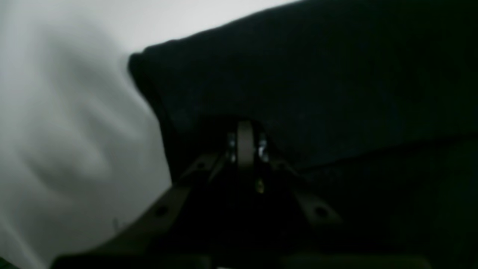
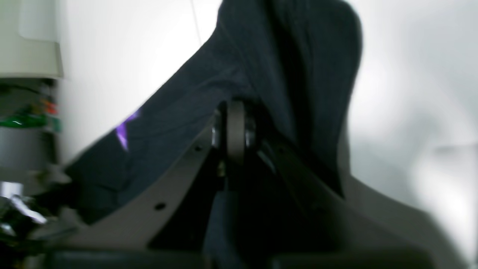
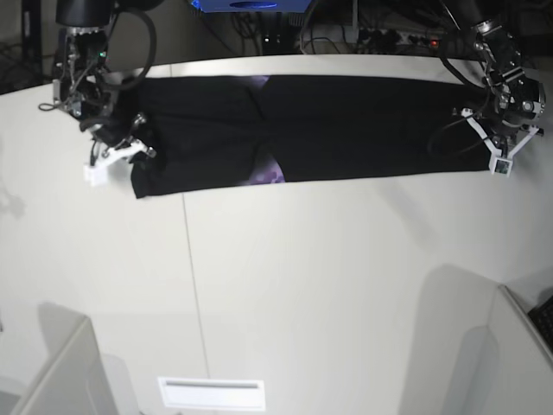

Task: Fold the T-shirt properly
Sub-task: 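Grasp the ends of the folded strip with both grippers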

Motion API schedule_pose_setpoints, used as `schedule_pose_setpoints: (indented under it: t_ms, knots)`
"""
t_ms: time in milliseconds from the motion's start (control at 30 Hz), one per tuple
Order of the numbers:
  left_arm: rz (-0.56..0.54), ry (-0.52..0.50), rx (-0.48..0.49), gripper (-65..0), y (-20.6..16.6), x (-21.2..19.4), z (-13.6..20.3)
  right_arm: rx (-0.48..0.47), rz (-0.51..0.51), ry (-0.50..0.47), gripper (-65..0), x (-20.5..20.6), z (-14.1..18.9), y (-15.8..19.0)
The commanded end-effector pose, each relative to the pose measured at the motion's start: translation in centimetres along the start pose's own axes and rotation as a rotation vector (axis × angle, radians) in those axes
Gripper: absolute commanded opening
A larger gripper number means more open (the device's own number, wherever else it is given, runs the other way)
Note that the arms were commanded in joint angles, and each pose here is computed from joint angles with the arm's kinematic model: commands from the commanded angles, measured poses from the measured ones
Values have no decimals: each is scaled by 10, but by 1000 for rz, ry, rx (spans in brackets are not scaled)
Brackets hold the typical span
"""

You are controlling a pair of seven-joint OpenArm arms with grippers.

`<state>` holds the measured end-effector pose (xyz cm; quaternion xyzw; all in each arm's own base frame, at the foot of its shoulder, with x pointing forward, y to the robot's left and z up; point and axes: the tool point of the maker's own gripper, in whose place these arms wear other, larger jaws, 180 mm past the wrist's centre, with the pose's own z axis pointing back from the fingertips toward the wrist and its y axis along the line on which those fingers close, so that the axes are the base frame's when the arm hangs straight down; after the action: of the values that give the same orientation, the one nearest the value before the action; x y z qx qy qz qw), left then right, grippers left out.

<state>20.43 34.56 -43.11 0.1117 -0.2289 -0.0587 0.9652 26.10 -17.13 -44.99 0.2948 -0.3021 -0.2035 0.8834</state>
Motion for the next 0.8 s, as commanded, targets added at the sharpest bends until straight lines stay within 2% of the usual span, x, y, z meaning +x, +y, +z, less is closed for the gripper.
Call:
schedule_pose_setpoints:
  t_ms: [0, 100, 167, 333, 633, 700, 767]
  knots:
    - [1, 42, -35, -650, -12, -6, -8, -63, 29, 7, -650, 5, 1, -11]
    - [26, 20, -37, -650, -13, 10, -16, -78, 64, -10, -650, 19, -3, -8]
    - [32, -2, -37, -650, -12, 23, -18, -101, 43, -26, -650, 28, -5, -9]
    - [28, -49, 0, -650, -1, 58, -6, -100, 49, -56, -650, 46, -5, -2]
    - [-34, -205, 108, -650, 19, 109, 45, 21, 171, -155, -650, 66, 14, 62]
    - [7, -252, 102, -650, 24, 109, 57, 51, 210, -166, -650, 69, 23, 80]
    - [97, -316, 81, -650, 34, 105, 70, 86, 250, -175, -650, 68, 32, 101]
